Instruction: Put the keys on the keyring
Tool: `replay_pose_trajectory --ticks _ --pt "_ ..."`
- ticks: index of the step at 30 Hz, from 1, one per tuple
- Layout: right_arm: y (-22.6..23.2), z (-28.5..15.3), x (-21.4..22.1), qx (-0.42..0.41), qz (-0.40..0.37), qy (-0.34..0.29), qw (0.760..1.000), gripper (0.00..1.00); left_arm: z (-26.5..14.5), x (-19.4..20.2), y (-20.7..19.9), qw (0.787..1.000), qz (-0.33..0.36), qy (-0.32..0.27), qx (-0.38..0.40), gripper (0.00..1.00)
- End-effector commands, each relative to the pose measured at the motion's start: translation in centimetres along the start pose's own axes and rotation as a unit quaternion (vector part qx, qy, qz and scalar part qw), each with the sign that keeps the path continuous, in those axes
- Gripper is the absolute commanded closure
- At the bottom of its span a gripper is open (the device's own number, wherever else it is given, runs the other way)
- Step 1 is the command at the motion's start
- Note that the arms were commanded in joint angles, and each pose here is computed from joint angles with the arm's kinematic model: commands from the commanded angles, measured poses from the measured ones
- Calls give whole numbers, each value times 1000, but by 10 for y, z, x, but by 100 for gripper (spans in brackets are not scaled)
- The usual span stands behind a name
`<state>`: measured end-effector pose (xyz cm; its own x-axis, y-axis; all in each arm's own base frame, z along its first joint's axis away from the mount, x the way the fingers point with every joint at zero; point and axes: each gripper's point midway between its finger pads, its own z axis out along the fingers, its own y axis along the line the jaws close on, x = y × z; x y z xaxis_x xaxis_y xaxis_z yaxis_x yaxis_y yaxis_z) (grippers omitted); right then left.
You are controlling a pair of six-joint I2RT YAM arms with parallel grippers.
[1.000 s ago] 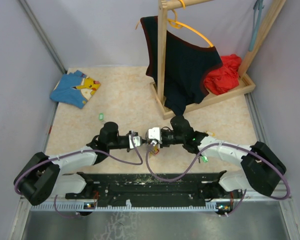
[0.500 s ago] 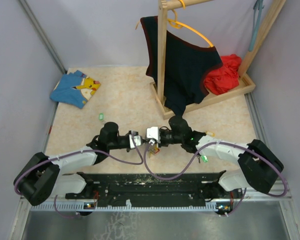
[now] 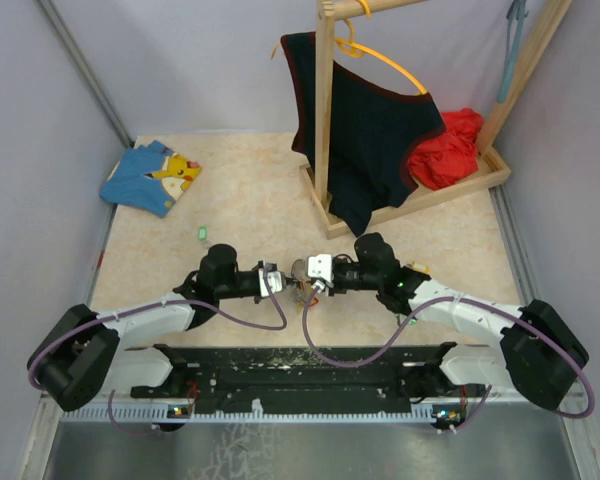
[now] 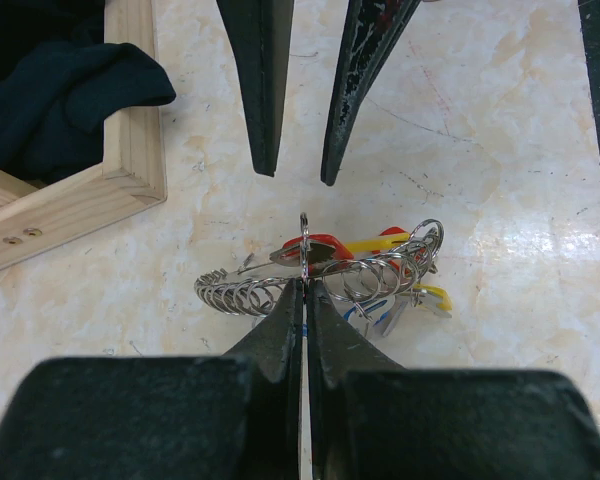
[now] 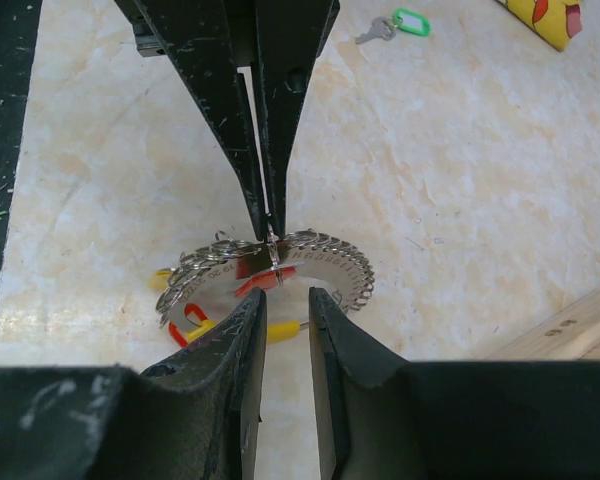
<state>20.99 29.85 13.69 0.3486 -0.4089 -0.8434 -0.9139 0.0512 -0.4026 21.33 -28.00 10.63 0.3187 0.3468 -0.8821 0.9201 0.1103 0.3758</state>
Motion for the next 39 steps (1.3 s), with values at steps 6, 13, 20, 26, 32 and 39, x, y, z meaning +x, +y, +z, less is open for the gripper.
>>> replay_pose_trajectory --ticks 6,13,20,26,32,39 --pt "-6 10 -9 -9 -8 -35 999 76 1 -24 4 999 22 -38 3 99" --pt "-6 17 -6 -18 -8 -34 999 79 1 -25 3 999 21 -40 7 99" --pt "-7 17 -7 -21 -9 -37 999 89 1 -25 3 999 20 -40 9 99" --pt "-8 17 -9 -21 -10 -38 999 92 2 -26 2 999 20 -41 11 99" --pt "-10 17 -12 -23 -7 -36 999 100 2 -25 2 999 19 -40 14 99" --pt "-11 18 -19 -28 -8 -33 999 100 3 -24 2 999 16 -37 14 99"
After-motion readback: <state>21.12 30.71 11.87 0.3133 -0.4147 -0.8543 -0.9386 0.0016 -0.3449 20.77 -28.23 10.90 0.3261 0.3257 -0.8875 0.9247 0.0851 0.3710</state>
